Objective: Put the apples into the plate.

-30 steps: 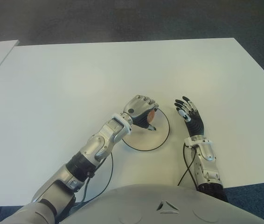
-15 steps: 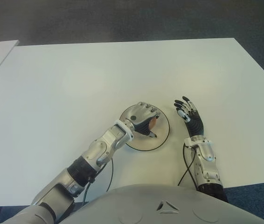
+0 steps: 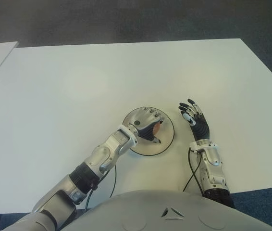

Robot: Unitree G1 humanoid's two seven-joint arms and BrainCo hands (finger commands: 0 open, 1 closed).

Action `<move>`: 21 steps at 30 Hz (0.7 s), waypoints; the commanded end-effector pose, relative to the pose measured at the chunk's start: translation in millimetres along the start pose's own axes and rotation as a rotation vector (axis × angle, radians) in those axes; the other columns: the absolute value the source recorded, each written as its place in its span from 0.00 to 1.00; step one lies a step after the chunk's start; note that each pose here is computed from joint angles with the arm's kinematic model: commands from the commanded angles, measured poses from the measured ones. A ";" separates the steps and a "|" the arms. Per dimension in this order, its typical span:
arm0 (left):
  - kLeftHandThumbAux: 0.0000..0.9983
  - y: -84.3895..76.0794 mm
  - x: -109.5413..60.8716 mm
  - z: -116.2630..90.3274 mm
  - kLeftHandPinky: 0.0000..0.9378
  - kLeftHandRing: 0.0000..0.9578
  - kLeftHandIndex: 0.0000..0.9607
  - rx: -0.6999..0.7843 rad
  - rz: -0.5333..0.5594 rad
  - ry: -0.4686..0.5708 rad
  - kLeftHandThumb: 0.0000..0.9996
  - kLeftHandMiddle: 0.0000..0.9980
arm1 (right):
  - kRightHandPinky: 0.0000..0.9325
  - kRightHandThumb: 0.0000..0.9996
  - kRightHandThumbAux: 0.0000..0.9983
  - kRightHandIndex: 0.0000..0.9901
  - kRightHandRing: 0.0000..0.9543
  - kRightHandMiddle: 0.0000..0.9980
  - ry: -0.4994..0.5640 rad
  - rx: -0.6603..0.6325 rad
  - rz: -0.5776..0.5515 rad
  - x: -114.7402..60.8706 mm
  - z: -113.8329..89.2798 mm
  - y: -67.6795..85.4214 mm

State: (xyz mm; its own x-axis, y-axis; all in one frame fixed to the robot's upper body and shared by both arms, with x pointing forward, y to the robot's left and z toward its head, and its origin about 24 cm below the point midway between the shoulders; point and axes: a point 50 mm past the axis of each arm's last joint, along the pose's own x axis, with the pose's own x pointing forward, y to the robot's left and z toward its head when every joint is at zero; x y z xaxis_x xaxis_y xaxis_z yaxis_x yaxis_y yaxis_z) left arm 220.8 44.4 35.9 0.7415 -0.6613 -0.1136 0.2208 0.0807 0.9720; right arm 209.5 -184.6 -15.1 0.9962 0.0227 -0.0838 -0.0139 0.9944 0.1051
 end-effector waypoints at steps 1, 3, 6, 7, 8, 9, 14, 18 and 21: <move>0.66 -3.8 -3.0 -0.1 0.83 0.82 0.42 -0.049 0.004 0.030 0.85 0.52 | 0.13 0.20 0.59 0.11 0.22 0.25 0.124 0.017 -0.019 -10.7 -21.6 -3.8; 0.66 0.6 -3.0 1.4 0.83 0.82 0.42 -0.054 0.009 0.036 0.85 0.52 | 0.13 0.20 0.59 0.11 0.21 0.25 0.124 0.016 -0.019 -10.6 -21.7 -3.8; 0.67 4.3 -4.0 2.2 0.77 0.79 0.44 -0.094 0.001 0.060 0.82 0.56 | 0.15 0.21 0.59 0.11 0.21 0.25 0.127 0.016 -0.021 -10.1 -21.8 -3.7; 0.68 3.9 -4.2 2.0 0.74 0.76 0.44 -0.111 -0.006 0.067 0.79 0.57 | 0.15 0.21 0.59 0.11 0.21 0.25 0.128 0.016 -0.021 -9.9 -22.0 -3.7; 0.68 3.9 -5.3 2.0 0.70 0.73 0.44 -0.126 -0.014 0.074 0.76 0.59 | 0.15 0.21 0.59 0.11 0.21 0.25 0.128 0.016 -0.022 -9.7 -22.0 -3.7; 0.62 4.0 -6.0 1.9 0.63 0.65 0.41 -0.133 -0.019 0.078 0.66 0.54 | 0.15 0.21 0.59 0.11 0.21 0.25 0.129 0.016 -0.022 -9.4 -22.0 -3.6; 0.39 2.9 -11.0 1.9 0.27 0.27 0.21 -0.112 -0.005 0.077 0.29 0.27 | 0.14 0.21 0.60 0.11 0.22 0.26 0.130 0.014 -0.019 -8.5 -22.3 -3.6; 0.33 3.6 -12.1 2.4 0.06 0.06 0.04 -0.062 -0.001 0.070 0.13 0.06 | 0.13 0.20 0.61 0.09 0.21 0.25 0.137 0.005 -0.013 -8.2 -22.7 -4.2; 0.31 4.3 -11.2 2.9 0.02 0.02 0.01 -0.057 -0.012 0.071 0.09 0.02 | 0.12 0.20 0.62 0.09 0.21 0.25 0.139 0.005 -0.012 -8.3 -22.8 -4.5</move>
State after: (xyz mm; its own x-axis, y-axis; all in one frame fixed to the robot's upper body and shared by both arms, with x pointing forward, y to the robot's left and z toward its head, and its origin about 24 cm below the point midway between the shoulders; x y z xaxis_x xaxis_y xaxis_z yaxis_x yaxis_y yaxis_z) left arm 211.5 49.2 39.4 0.7788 -0.6107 -0.1432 0.2773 0.1303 0.9519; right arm 212.0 -185.5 -15.5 0.9960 0.0271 -0.0857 -0.0186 0.9949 0.0991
